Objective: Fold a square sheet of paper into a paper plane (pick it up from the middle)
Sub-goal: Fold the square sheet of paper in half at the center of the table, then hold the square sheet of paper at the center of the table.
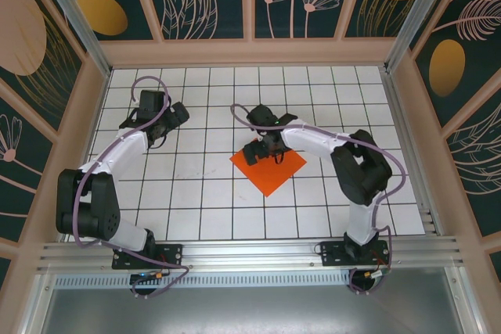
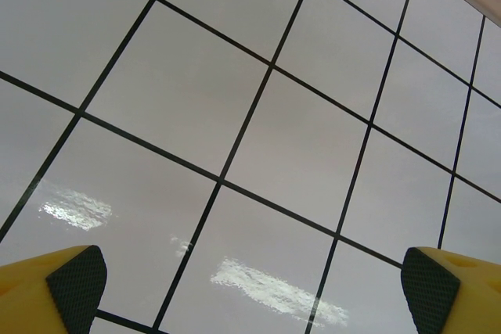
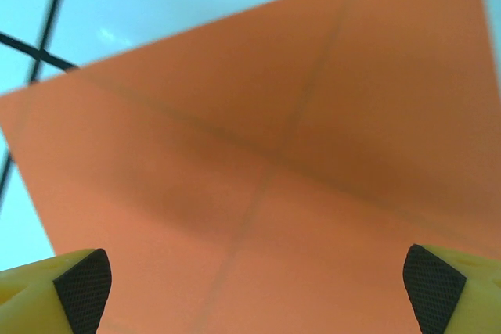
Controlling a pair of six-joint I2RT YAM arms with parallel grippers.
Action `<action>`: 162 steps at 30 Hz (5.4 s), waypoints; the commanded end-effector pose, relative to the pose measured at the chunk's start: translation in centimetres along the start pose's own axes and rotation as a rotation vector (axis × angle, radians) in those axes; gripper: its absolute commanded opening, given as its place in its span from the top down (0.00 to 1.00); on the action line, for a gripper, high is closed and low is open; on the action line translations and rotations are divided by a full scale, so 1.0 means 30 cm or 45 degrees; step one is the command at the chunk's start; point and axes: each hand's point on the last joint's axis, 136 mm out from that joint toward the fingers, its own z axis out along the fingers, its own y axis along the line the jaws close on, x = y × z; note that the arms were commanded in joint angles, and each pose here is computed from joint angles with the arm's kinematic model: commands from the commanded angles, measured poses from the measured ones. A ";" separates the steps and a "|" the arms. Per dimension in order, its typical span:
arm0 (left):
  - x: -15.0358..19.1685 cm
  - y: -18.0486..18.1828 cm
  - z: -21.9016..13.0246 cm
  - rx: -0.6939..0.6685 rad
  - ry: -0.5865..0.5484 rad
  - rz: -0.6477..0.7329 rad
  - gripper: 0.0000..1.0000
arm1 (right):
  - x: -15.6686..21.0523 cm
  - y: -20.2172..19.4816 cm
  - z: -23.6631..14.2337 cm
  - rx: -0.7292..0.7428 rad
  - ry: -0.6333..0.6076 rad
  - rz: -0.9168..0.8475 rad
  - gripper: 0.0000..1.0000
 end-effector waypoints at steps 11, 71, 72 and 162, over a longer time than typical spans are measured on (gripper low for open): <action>0.053 0.014 0.029 0.011 0.058 -0.023 0.02 | 0.096 -0.026 0.086 0.007 0.199 -0.147 0.01; 0.281 -0.211 0.000 0.650 0.367 -0.199 0.05 | -0.026 -0.085 0.019 -0.509 -0.161 0.678 0.31; 0.294 -0.217 -0.002 0.659 0.378 -0.193 0.05 | -0.028 -0.089 0.016 -0.500 -0.170 0.672 0.29; 0.689 -0.630 0.117 0.822 0.729 -0.004 0.67 | 0.258 -0.238 0.363 0.106 0.209 0.641 0.29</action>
